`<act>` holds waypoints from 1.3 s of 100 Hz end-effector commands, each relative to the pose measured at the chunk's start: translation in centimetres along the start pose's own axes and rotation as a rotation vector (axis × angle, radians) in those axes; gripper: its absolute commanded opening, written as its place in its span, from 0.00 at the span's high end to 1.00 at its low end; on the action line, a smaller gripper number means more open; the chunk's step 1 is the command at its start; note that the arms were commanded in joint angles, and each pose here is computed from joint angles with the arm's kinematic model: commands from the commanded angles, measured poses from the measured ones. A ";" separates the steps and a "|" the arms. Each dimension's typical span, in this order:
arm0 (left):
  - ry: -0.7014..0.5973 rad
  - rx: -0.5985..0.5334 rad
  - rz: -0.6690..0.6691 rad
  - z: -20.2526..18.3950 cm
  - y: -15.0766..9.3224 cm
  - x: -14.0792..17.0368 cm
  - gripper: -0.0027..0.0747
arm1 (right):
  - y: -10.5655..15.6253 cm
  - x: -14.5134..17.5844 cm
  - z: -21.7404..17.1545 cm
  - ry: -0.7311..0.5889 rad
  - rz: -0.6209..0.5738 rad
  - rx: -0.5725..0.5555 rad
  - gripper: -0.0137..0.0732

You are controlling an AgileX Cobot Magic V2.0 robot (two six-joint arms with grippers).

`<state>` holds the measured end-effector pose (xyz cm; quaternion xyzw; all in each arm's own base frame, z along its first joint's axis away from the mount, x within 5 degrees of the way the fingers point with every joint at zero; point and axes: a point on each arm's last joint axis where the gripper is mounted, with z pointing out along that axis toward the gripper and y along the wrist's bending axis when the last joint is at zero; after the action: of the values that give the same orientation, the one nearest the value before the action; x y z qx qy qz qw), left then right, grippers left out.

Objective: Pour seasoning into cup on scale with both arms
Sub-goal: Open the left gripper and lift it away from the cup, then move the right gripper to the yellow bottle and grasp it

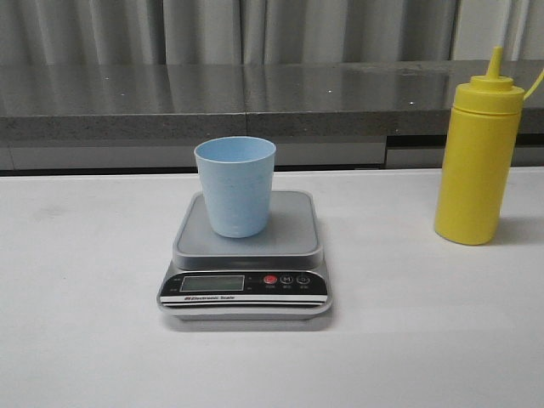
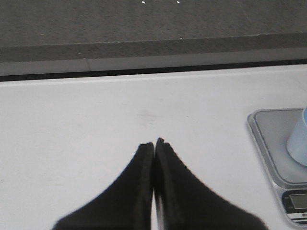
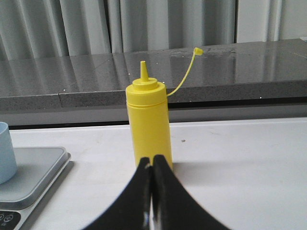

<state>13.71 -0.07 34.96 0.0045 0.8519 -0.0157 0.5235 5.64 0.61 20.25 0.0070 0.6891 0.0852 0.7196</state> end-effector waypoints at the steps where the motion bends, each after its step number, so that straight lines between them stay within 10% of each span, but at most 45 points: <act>1: -0.164 -0.044 -0.021 -2.4 0.4 0.4 0.99 | 0.2 -1.5 -0.3 -0.122 -0.010 -0.011 0.92; 44: -0.350 -0.083 0.011 -6.9 -0.1 7.2 0.99 | 0.2 -1.5 -0.3 -0.125 -0.010 -0.011 0.92; 130: -0.359 -0.083 0.012 -7.2 -0.1 7.5 0.99 | 0.4 -2.8 0.0 -0.010 -0.010 0.001 0.92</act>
<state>3.92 -0.04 30.09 -0.0067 0.7741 0.0240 0.6326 5.49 0.61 20.68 0.0064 0.7087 0.0836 0.7005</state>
